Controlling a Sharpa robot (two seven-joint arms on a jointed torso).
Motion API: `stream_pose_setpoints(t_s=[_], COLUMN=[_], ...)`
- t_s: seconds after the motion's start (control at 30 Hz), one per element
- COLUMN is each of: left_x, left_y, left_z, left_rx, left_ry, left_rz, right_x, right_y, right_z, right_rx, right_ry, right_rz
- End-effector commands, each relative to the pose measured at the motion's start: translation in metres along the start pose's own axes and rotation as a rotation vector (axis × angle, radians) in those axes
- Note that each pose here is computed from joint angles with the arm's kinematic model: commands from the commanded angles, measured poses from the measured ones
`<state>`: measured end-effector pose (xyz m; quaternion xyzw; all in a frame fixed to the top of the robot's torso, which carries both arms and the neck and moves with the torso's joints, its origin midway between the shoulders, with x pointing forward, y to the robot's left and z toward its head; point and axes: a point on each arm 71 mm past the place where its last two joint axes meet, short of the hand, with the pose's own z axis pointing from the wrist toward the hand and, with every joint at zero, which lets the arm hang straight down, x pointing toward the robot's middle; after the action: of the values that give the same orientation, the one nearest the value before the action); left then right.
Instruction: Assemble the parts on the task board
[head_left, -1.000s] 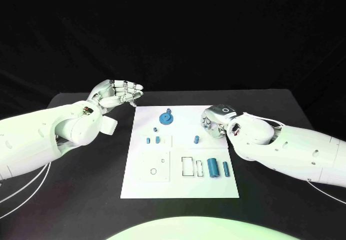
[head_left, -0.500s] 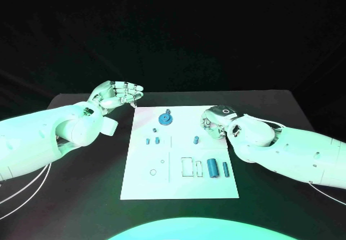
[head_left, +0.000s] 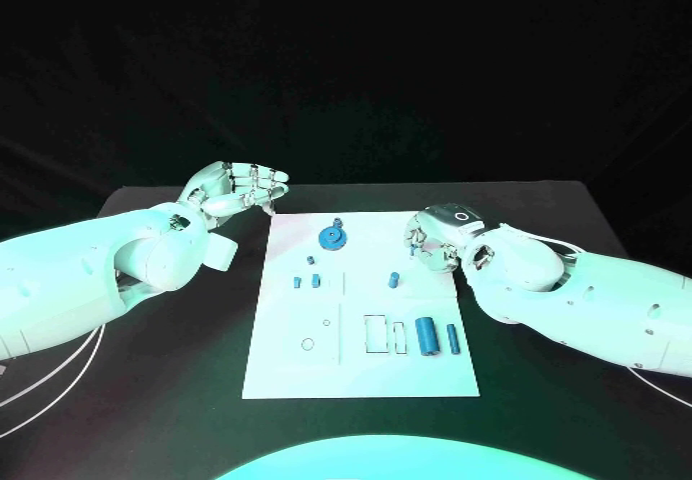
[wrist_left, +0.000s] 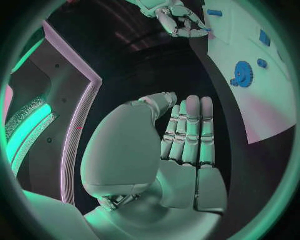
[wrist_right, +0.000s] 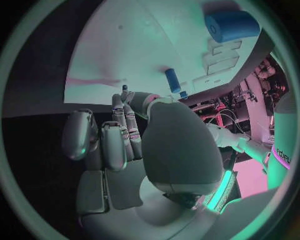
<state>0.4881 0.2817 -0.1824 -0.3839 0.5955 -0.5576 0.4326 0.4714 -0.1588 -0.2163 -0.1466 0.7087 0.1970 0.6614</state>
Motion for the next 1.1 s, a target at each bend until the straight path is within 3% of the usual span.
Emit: stream_pose_setpoints(t_s=[0.03,0.3,0.57,0.77,1.1], left_x=[0.0019,0.0032,0.0058,0.0076,0.0109], left_y=[-0.0012,-0.0013,-0.0015,-0.0019,-0.0028], left_z=[0.0007,0.0011,0.0019,0.0019,0.0016], left_rx=[0.006,0.007,0.009,0.011,0.012], left_ry=[0.013,0.016,0.019,0.019,0.025], left_rz=[-0.003,-0.004,-0.006,-0.006,-0.009], right_x=[-0.009,-0.023,-0.021,-0.009,0.02], right_y=[0.004,0.03,0.074,0.11,0.138], right_z=[-0.003,-0.014,-0.02,-0.021,-0.016], right_rx=[-0.026,-0.102,-0.214,-0.296,-0.338], right_ry=[-0.047,-0.095,-0.093,-0.066,-0.005], right_rz=[0.038,0.115,0.188,0.224,0.24])
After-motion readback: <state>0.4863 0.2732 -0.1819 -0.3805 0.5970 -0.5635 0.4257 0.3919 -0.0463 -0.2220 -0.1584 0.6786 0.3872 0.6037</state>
